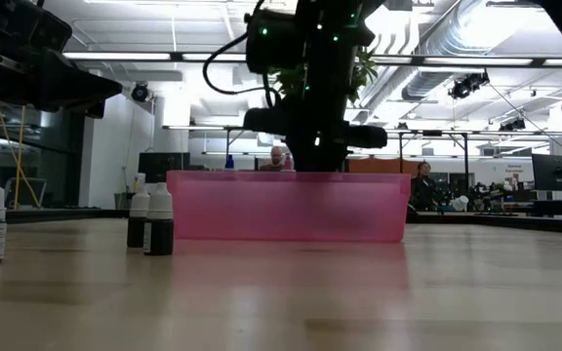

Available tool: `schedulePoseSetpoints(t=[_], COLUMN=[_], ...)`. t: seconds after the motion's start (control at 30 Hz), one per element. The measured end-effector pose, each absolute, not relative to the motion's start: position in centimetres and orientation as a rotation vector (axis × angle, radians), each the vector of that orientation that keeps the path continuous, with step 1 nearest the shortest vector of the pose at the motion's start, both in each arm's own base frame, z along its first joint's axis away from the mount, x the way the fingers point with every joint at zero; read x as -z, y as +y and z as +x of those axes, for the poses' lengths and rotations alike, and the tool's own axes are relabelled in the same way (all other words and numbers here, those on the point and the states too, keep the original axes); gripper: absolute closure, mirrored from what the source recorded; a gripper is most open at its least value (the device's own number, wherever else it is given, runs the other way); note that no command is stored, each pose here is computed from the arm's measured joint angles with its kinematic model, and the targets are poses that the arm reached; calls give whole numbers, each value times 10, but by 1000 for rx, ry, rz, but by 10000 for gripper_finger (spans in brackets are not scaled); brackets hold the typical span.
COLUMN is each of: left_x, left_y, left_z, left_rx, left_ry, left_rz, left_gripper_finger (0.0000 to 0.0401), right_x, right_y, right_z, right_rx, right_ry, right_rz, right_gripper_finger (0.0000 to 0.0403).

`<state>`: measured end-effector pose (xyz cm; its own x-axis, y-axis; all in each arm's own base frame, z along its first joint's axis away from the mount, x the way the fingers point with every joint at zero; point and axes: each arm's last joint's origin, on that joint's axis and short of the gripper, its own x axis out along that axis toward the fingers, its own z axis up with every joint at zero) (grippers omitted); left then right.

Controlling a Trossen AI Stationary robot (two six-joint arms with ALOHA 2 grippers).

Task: Pick & Place food coloring
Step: Put the small green food coloring bottle into the pink container

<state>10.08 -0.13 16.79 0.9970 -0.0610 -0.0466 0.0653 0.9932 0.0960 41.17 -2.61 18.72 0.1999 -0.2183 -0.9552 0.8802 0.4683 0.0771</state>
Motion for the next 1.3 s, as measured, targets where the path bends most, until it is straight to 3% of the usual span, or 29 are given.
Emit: schedulePoseSetpoints(t=[1.3], left_x=[-168], left_y=[-1], left_z=[101], left_rx=[64], left_ry=[44], left_rz=[97], left_gripper_finger=[401], right_x=[-177], right_y=[-56], right_z=[410], right_rx=[896], right_ry=[1140], right_rz=[770], right_gripper_finger=[349])
